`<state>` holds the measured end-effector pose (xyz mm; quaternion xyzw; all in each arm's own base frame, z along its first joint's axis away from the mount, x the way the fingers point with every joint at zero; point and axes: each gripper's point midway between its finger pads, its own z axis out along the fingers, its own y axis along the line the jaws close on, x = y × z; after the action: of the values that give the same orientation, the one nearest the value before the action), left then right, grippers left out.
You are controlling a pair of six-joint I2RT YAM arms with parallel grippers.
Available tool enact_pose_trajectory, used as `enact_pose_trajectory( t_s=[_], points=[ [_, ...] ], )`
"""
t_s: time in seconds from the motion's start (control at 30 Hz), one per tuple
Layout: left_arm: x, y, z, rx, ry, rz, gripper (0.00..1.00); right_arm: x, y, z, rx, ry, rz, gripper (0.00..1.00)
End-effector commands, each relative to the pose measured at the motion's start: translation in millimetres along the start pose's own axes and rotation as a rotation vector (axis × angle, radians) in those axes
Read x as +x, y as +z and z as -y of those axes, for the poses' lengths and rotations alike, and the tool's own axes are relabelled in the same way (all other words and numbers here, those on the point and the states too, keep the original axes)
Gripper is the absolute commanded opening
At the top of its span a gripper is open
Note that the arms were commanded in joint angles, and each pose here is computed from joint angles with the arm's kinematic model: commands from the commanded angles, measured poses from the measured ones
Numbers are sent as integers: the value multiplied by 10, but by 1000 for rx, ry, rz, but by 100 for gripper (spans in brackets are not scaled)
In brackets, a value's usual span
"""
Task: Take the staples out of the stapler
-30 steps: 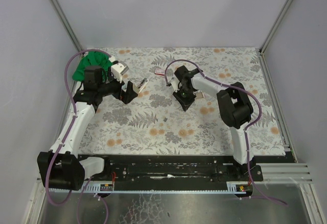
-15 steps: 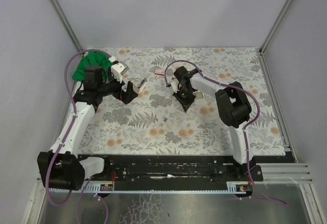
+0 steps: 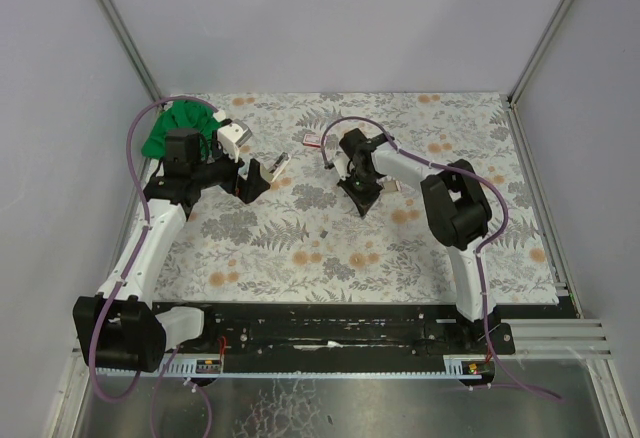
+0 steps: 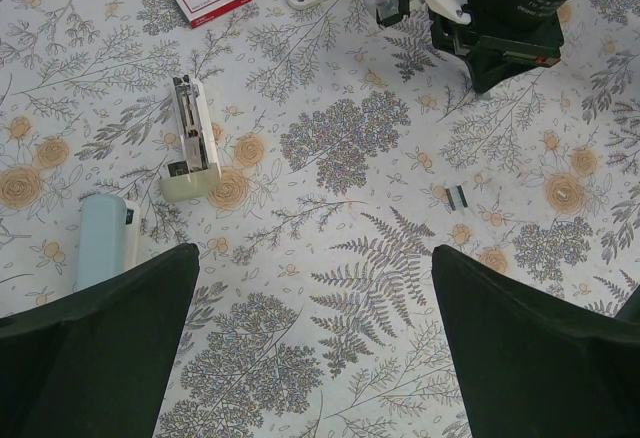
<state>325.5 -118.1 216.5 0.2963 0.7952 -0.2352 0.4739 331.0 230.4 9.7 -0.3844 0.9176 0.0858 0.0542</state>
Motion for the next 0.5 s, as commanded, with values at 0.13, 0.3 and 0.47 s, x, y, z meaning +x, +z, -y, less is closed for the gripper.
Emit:
enact_pose_trajectory(
  t_s=[0.13,0.3,0.47],
  points=[
    [-84,18,-32,-2,18,41,100,-305,-412,-132,-14,-29,155,0],
    [-89,15,-27,-1,17,43,100,-363,-480,-85,16,-21,186,0],
    [-95,12,-27,-2,19,44,100,-412,-566,82,70,10,220,0]
  ],
)
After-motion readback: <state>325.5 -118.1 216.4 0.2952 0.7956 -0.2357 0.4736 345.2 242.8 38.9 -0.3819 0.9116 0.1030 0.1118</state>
